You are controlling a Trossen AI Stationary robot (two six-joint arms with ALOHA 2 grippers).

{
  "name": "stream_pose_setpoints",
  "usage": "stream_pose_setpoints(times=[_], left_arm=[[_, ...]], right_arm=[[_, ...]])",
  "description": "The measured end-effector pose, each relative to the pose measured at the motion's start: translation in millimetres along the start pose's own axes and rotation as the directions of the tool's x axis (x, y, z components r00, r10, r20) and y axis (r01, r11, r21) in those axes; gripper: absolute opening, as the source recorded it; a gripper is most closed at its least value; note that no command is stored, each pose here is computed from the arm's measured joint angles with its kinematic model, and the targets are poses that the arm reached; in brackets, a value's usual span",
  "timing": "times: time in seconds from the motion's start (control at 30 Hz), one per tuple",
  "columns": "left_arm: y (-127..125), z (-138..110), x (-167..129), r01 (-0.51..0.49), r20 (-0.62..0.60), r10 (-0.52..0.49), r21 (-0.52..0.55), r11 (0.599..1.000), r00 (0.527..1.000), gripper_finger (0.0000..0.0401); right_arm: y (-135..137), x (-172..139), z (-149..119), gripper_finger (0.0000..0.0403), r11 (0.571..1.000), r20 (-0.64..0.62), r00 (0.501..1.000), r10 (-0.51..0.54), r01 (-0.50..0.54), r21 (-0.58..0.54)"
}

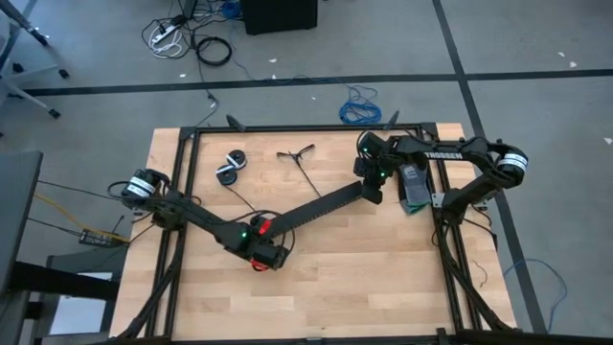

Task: Ziptie cables
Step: Insert the black cover of the black cable duct

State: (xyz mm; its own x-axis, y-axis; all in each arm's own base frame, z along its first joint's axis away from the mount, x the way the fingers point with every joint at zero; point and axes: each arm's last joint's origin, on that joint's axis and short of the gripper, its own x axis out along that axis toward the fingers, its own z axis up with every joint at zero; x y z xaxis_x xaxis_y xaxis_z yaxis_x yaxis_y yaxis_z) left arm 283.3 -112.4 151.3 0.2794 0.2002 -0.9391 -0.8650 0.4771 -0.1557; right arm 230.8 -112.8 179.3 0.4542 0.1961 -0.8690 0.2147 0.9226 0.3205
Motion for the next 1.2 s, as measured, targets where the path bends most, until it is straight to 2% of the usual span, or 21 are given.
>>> stream_pose_setpoints(times=[0.3,0.6,0.7,0.9,1.03,1.13,1.2], left_arm=[[4,23,8,-0.031,0.018,0.030,0.040,0.999,0.999,0.0000],[10,43,13,-0.057,0.015,0.056,0.078,0.995,0.998,0.0000],[12,47,15,-0.067,0.011,0.066,0.083,0.994,0.998,0.0000],[13,50,15,-0.068,0.003,0.068,0.102,0.992,0.998,0.0000],[13,49,15,-0.074,-0.007,0.075,0.113,0.991,0.997,0.0000],[13,49,15,-0.073,-0.006,0.074,0.114,0.991,0.997,0.0000],[13,49,15,-0.071,-0.006,0.072,0.114,0.991,0.997,0.0000]], right_arm=[[16,9,-3,0.0000,0.999,-0.034,0.999,0.026,-0.025,0.024],[49,22,-9,0.0000,0.994,-0.117,0.989,0.089,-0.081,0.068],[61,25,-10,0.0000,0.993,-0.128,0.985,0.118,-0.113,0.043],[72,20,-3,0.0000,0.995,-0.092,0.991,0.094,-0.095,-0.008],[74,1,10,0.0000,0.997,0.035,0.999,-0.023,0.025,-0.074],[64,-11,23,0.0000,0.979,0.187,0.969,-0.164,0.183,-0.091],[52,-13,29,0.0000,0.969,0.230,0.950,-0.210,0.234,-0.085]])
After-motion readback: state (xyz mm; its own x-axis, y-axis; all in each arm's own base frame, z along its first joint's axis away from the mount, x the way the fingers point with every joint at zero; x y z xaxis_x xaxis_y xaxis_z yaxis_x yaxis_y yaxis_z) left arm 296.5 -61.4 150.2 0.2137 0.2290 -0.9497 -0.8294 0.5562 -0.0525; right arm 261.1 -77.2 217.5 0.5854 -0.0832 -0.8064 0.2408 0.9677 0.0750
